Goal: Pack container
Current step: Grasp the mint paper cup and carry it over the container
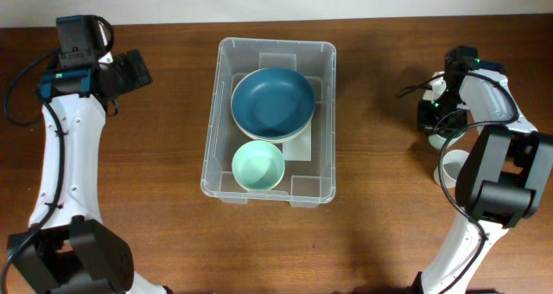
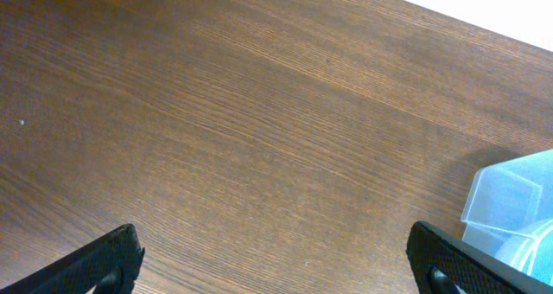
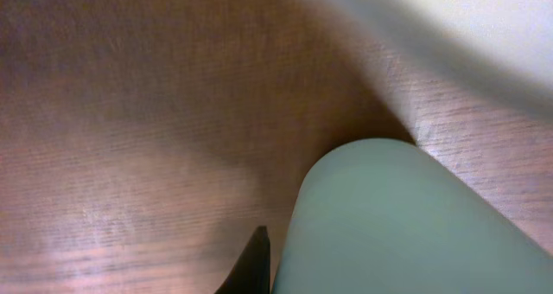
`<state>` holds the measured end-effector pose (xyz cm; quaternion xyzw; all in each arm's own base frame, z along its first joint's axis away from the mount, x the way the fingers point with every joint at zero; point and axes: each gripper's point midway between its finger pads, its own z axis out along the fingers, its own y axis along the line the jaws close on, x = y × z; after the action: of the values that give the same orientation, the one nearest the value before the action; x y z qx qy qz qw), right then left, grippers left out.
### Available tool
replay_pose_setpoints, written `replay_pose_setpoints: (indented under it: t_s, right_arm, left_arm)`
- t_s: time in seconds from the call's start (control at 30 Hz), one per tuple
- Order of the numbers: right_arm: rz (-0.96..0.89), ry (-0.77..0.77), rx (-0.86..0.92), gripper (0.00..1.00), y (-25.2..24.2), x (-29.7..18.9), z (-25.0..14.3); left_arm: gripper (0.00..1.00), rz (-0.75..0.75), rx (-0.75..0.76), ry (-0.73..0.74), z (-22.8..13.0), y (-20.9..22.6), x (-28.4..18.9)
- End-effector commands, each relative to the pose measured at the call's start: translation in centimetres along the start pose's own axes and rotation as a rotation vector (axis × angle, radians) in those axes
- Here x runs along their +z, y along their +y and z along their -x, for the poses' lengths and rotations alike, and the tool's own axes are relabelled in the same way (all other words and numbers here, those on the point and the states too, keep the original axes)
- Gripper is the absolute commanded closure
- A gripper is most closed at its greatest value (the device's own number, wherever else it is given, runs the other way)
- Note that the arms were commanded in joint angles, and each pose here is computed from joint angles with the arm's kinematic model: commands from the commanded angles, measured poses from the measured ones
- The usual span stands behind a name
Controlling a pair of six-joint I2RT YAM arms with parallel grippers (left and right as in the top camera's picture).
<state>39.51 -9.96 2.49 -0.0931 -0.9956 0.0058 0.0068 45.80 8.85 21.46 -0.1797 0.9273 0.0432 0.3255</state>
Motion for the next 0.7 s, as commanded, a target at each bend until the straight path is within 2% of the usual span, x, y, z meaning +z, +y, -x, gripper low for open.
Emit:
replay_pose_setpoints:
  t_s: [0.0,0.4,0.67]
  right_arm:
    - [0.006,-0.062,-0.001,0.96,0.6,-3.6,0.7]
    - [0.021,-0.261,-0.147,0.96,6.7,-12.9,0.2]
    - [0.073,-0.331,-0.470,0.96,18.7,-17.1,-4.9]
  left_arm:
    - [0.00,0.000,-0.002,-0.028,0.9,0.1,-0.9]
    - [0.00,0.000,-0.002,-0.028,0.9,0.1,-0.9]
    - [0.00,0.000,-0.002,-0.028,0.9,0.1,-0.9]
